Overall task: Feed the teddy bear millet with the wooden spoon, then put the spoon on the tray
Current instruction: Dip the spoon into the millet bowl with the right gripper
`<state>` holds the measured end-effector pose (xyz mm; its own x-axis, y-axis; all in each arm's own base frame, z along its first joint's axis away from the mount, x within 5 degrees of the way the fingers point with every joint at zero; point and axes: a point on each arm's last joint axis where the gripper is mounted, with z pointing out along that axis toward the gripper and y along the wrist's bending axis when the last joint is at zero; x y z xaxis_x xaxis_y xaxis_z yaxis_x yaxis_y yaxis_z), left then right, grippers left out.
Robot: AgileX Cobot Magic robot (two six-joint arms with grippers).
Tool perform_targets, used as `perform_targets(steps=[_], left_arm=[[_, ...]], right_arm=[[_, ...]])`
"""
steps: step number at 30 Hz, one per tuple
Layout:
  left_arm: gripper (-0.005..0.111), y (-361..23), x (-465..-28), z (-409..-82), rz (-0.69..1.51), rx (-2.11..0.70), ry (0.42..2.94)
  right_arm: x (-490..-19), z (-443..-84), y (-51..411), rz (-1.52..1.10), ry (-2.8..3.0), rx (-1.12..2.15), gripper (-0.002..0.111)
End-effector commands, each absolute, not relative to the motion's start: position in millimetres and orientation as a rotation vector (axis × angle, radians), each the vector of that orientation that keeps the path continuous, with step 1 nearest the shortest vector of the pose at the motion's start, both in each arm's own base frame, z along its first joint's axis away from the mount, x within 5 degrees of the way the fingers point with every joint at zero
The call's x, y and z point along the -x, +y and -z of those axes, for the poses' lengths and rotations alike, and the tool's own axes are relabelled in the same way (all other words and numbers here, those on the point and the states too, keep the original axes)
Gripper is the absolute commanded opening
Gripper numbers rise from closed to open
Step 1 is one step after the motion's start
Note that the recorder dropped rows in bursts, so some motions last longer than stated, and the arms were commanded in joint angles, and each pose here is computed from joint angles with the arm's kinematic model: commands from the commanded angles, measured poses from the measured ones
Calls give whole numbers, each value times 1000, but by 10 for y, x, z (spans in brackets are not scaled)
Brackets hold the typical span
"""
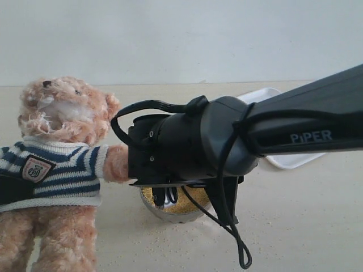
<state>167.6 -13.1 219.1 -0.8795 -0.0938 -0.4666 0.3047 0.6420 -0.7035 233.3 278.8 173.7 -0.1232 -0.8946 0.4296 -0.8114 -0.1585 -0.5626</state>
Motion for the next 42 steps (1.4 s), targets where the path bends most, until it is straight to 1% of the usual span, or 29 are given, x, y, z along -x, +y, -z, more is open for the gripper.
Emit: perform_targets(steps=[1,17,20,32,37,42], left_arm=[[5,-143,-1670,-2220,1166,-160,2369],[5,-143,-1670,-2220,1166,-160,2369],[5,-143,-1670,-2220,1166,-160,2369],[5,-143,-1670,-2220,1166,-160,2369],[5,-143,-1670,-2220,1166,-160,2369],[5,-143,-1670,-2220,1166,-160,2369]], right_arm=[[-2287,-1732,2830,1146,1959,2006,0],[-2124,-1674,2888,1028,2063,2025,0],[-2164,-1668,2841,1000,2126,1998,0],[-2323,-1878,2642,918,2253,1866,0],[-2384,-1844,2507,744,2462,1814,0],[-2442,-2059,2370,645,2499,1754,0]])
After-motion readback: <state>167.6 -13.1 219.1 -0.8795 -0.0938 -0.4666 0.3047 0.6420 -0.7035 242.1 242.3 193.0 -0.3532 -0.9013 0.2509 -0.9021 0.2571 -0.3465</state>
